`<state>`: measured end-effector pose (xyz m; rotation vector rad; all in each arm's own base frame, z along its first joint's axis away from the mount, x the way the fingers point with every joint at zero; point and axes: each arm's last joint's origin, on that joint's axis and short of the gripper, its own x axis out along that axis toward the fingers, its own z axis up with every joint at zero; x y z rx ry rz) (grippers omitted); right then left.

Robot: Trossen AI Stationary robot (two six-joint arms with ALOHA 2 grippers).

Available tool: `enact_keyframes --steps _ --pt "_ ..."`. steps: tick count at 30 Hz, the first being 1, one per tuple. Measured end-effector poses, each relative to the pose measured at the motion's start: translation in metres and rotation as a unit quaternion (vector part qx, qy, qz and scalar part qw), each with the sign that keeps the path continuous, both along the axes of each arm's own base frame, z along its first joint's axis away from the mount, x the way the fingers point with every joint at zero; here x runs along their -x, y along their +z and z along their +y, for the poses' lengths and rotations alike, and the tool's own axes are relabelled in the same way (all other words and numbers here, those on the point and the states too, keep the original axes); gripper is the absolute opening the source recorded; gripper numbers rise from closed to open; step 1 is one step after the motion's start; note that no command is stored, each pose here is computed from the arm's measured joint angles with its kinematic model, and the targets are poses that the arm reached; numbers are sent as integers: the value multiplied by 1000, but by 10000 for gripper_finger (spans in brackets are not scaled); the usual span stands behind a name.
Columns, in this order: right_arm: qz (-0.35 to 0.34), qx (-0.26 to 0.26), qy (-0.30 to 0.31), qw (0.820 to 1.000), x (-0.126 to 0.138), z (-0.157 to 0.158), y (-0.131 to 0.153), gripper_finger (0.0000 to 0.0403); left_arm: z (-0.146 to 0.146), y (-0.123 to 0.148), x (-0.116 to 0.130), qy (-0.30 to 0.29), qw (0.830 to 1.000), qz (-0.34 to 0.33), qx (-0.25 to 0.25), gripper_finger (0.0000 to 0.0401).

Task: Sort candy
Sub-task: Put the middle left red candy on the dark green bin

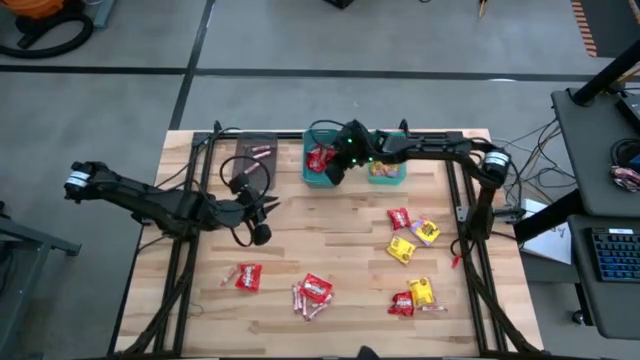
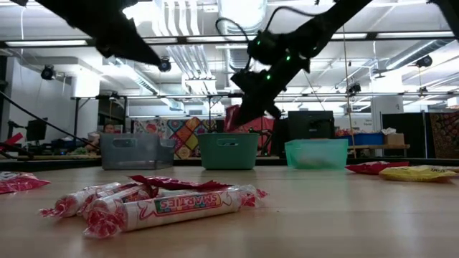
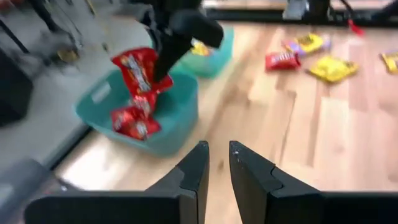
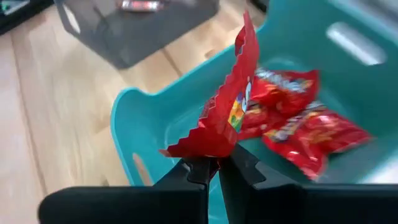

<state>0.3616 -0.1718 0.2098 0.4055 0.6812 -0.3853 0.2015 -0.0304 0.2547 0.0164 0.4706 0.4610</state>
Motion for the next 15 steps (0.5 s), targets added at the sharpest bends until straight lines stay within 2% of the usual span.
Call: enact_keyframes --steps 3,9,11,15 --pt "10 -14 16 1000 -8 -5 -8 34 0 -5 4 -2 999 21 27 47" --pt "34 -19 9 999 -17 -11 -13 108 -1 -14 6 -8 997 60 55 47" --pt "48 -18 -5 999 -16 -11 -11 131 -2 -16 7 -26 994 77 69 47" --pt "61 -20 -9 998 -12 -10 -2 162 -8 -20 9 -95 981 110 132 47"
